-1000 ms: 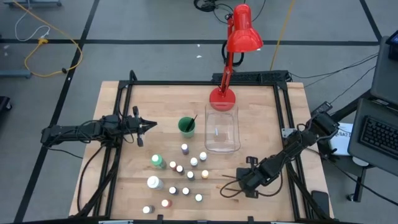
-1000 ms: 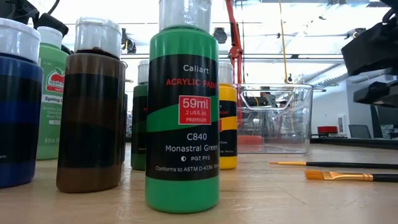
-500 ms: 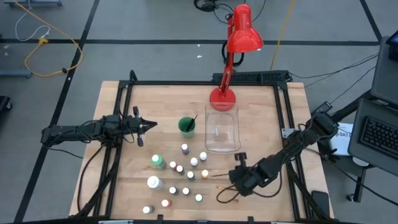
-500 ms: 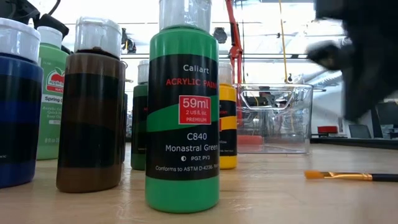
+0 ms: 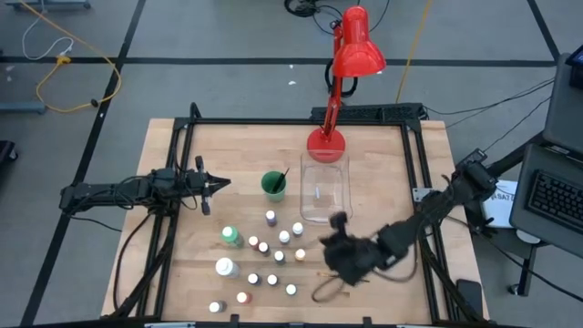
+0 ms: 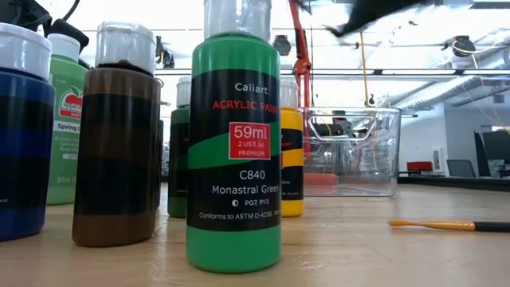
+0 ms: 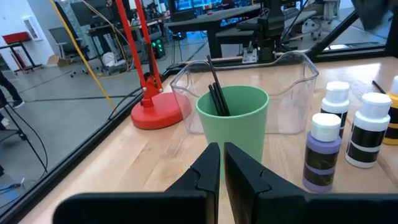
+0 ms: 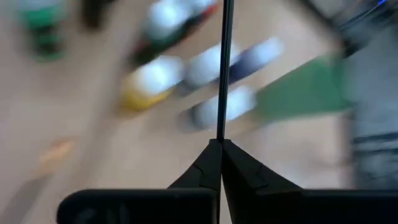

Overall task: Pick & Place Paint Supplies
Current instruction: Put the top yellow paintbrush into the green cup

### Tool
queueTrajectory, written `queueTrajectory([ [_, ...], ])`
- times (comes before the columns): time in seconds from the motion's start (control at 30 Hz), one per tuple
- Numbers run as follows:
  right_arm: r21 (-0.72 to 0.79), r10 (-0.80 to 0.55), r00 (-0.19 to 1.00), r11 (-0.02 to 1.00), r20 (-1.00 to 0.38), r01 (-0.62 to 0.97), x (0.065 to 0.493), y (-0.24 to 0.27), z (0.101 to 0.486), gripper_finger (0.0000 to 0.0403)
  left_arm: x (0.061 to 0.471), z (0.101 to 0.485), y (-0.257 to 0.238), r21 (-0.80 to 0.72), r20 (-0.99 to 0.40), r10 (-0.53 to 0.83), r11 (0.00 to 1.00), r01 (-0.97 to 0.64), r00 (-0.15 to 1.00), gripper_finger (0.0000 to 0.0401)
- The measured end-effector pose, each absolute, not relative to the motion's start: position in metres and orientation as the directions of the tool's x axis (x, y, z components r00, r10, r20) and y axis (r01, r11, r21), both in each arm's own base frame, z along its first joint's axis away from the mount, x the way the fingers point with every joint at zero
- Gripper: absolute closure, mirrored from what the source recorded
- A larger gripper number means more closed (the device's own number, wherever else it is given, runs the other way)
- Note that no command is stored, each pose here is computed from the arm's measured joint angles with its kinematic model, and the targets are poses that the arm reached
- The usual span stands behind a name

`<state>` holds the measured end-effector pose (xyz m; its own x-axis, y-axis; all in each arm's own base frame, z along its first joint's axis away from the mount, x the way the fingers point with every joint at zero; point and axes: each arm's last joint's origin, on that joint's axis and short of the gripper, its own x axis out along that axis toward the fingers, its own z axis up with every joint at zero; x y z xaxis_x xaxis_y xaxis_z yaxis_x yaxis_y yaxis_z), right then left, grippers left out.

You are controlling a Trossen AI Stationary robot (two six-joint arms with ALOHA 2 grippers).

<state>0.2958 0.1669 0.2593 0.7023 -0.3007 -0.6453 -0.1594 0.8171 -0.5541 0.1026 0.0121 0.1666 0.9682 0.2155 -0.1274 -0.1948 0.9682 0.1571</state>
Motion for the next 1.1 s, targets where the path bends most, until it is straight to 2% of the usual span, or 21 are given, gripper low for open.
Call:
queueTrajectory([
  [0.1,-0.689,-0.358,0.751,0.703,-0.555,-0.174,0.321,0.147,0.293,0.0402,0.103,0.166,0.012,0.167,-0.136,0.216,0.967,-0.193,0.967,0.0375],
  [0.23,-0.847,-0.487,0.779,0.522,-0.394,-0.102,0.35,0.116,0.338,0.0402,0.102,0.164,0.012,0.177,-0.158,0.215,0.966,-0.187,0.964,0.0375],
  [0.33,-0.919,-0.601,0.724,0.376,-0.338,-0.118,0.362,0.086,0.344,0.0402,0.102,0.164,0.012,0.179,-0.158,0.216,0.966,-0.187,0.964,0.0375],
  [0.47,-0.956,-0.691,0.662,0.24,-0.292,-0.171,0.37,0.047,0.349,0.0402,0.102,0.164,0.012,0.176,-0.158,0.216,0.966,-0.188,0.964,0.0375],
  [0.63,-0.931,-0.78,0.563,0.066,-0.273,-0.36,0.378,0.014,0.342,0.0402,0.102,0.164,0.012,0.168,-0.159,0.215,0.968,-0.189,0.963,0.0375],
  [0.77,-0.876,-0.814,0.514,-0.014,-0.27,-0.482,0.386,0.005,0.331,0.0402,0.102,0.164,0.012,0.164,-0.16,0.215,0.968,-0.189,0.963,0.0375],
  [0.97,-0.707,-0.812,0.5,-0.163,-0.3,-0.688,0.39,0.01,0.299,0.0402,0.102,0.163,0.012,0.16,-0.161,0.216,0.969,-0.19,0.963,0.0375],
  [1.1,-0.691,-0.806,0.539,-0.244,-0.246,-0.681,0.394,0.012,0.28,0.0402,0.102,0.163,0.012,0.156,-0.161,0.216,0.969,-0.191,0.963,0.0375],
])
